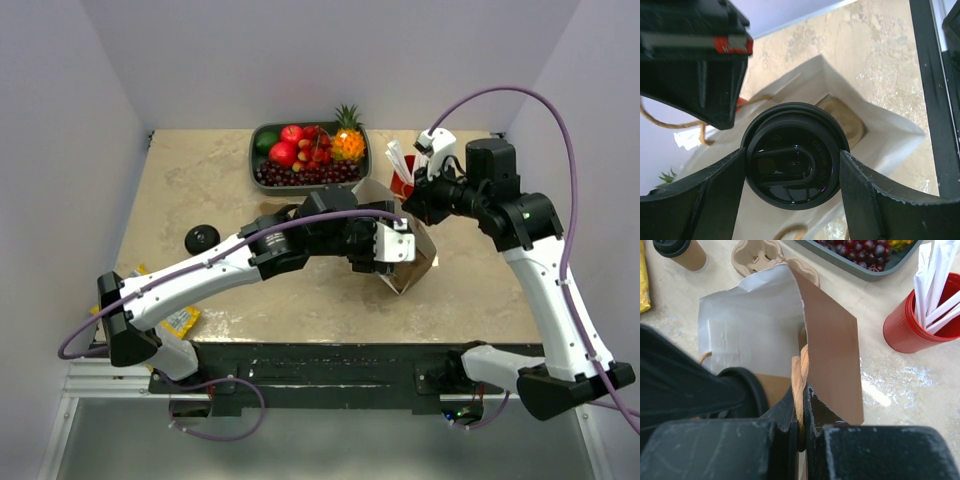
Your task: Pack the takeout coffee
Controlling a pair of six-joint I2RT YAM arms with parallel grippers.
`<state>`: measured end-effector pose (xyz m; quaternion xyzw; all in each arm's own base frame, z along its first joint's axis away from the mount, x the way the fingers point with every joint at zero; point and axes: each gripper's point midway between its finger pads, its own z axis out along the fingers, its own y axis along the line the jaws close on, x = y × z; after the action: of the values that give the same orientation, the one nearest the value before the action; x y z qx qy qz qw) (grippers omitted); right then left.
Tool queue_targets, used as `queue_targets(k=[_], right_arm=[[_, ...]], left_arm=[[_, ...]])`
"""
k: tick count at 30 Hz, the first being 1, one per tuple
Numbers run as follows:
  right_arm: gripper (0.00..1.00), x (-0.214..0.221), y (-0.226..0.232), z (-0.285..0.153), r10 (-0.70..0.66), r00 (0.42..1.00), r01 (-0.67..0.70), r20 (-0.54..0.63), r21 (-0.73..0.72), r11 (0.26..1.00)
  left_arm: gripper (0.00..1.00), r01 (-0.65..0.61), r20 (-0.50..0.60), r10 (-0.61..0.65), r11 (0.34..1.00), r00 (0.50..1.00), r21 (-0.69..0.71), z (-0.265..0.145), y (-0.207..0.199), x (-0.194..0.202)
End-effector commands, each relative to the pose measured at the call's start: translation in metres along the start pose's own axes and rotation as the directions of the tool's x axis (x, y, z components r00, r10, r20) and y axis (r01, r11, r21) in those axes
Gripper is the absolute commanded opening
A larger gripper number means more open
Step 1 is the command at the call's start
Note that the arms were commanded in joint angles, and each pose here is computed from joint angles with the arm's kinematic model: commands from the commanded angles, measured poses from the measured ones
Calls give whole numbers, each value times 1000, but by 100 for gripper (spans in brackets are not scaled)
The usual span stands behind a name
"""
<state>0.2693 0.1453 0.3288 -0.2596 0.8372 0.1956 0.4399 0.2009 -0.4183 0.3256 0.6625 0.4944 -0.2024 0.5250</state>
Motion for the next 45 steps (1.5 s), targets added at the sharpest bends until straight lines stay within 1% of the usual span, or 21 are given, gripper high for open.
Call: queue_targets(k=[1, 6, 10, 13, 15, 17, 18, 20, 22, 25, 29, 33, 34, 36, 38, 40, 42, 45], right_arm=[[0, -6, 10, -16, -17, 999, 18, 50, -24, 1000], [0, 4, 17, -17, 5, 1000, -4, 22, -61, 998], [0, 12, 19, -20, 20, 1000, -19, 14, -61, 998], [0, 17, 14, -24, 43, 999, -42, 21, -37, 998], [0, 20, 5, -28, 81, 996, -81, 35, 3, 997], [0, 22, 6, -31, 113, 993, -113, 46, 4, 994], [0, 27, 7, -32, 120, 992, -120, 49, 0, 993], [0, 33, 11, -31, 131, 991, -130, 41, -15, 991], [0, 38, 10, -30, 138, 990, -137, 27, -13, 990], [0, 35, 10, -30, 139, 990, -139, 24, -15, 990], [0, 37, 10, -30, 143, 990, -143, 18, -16, 990], [0, 42, 5, -30, 167, 986, -167, 17, -7, 986], [0, 43, 5, -31, 201, 979, -201, 18, -8, 980], [0, 48, 0, -30, 226, 974, -226, 12, 5, 974], [0, 47, -2, -30, 250, 968, -250, 20, 7, 968], [0, 44, -3, -30, 263, 964, -264, 31, 2, 965], [0, 44, -4, -27, 275, 961, -275, 28, -3, 961], [0, 47, -2, -25, 287, 958, -287, 16, -16, 958]], left_arm=[[0, 13, -41, -15, 1000, 999, -26, 12, 6, 6], [0, 23, -66, -27, 998, 997, -53, 26, 9, 12], [0, 81, -82, -87, 994, 993, -74, 39, 8, 16], [0, 128, -88, -136, 988, 987, -86, 43, 2, 19], [0, 154, -83, -163, 983, 983, -104, 44, -1, 21], [0, 190, -85, -199, 976, 976, -109, 43, -7, 29], [0, 198, -77, -208, 974, 975, -113, 45, -12, 36], [0, 191, -16, -196, 968, 981, -160, 36, -6, 31], [0, 167, 40, -162, 970, 986, -175, 36, -4, 25], [0, 168, 49, -162, 968, 986, -187, 42, 2, 19], [0, 187, 118, -165, 960, 979, -208, 41, 16, -4], [0, 255, 144, -229, 947, 963, -194, 46, 18, -13], [0, 266, 151, -241, 948, 959, -176, 48, 16, -15], [0, 321, 157, -295, 931, 942, -175, 51, 17, -18], [0, 359, 132, -339, 917, 931, -172, 59, 14, -11], [0, 387, 98, -375, 898, 922, -207, 65, 16, 2], [0, 433, 73, -428, 874, 901, -221, 75, 15, 14], [0, 475, 67, -474, 845, 878, -245, 84, 21, 27]])
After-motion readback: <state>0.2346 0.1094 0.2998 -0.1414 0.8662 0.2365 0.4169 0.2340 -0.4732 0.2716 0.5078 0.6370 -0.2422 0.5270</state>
